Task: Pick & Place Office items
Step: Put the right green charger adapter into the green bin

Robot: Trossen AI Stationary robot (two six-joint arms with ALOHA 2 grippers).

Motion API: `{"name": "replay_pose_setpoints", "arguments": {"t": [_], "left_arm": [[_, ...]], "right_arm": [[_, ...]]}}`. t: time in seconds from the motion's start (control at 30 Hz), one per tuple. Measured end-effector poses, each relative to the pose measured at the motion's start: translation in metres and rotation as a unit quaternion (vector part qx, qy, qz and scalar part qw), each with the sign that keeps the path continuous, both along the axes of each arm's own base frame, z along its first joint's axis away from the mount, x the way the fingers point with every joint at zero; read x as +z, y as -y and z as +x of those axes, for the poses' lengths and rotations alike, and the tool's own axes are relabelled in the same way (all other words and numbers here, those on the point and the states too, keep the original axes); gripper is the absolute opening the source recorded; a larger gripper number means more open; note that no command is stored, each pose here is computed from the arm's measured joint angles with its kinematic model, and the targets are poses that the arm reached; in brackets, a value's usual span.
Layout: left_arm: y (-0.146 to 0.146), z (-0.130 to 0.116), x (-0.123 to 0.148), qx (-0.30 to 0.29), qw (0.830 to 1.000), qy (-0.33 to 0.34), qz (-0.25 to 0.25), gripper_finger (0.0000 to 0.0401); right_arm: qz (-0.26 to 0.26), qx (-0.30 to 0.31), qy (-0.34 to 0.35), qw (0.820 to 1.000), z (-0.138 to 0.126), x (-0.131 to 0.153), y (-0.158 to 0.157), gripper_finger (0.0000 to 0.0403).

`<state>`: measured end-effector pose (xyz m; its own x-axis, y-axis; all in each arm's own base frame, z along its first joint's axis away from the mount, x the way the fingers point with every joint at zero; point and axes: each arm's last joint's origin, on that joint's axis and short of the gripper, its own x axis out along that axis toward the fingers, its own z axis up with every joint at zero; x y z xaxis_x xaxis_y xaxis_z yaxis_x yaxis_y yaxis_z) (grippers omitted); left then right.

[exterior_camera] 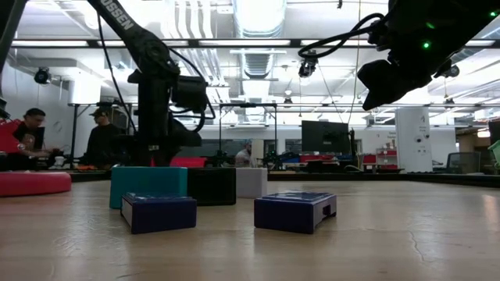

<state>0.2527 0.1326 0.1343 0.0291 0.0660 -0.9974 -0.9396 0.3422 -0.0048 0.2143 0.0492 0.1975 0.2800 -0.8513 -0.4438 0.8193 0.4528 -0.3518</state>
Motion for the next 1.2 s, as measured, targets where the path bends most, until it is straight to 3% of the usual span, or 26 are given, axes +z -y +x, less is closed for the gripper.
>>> {"name": "replay_pose_setpoints", "arguments": {"t": [0.53,0.77,1.03,1.2], "left_arm": [[-0.001,0.001,0.001,-0.008,1.000,0.000,0.001,0.0142],[-0.006,0.013,0.014,-0.030,0.999,0.019,0.013,0.0145],[-0.009,0.036,0.041,-0.080,0.994,0.062,0.040,0.0145],[-0.002,0.054,0.061,-0.164,0.980,0.091,0.064,0.0145]], "right_arm": [[0.000,0.001,-0.001,1.000,0.000,0.000,0.000,0.0224],[0.004,0.002,-0.005,1.000,0.000,0.000,0.000,0.0224],[0.005,-0.002,0.000,1.000,0.000,0.000,0.001,0.0224],[0.005,-0.002,0.001,1.000,0.001,0.000,0.001,0.0224]]}}
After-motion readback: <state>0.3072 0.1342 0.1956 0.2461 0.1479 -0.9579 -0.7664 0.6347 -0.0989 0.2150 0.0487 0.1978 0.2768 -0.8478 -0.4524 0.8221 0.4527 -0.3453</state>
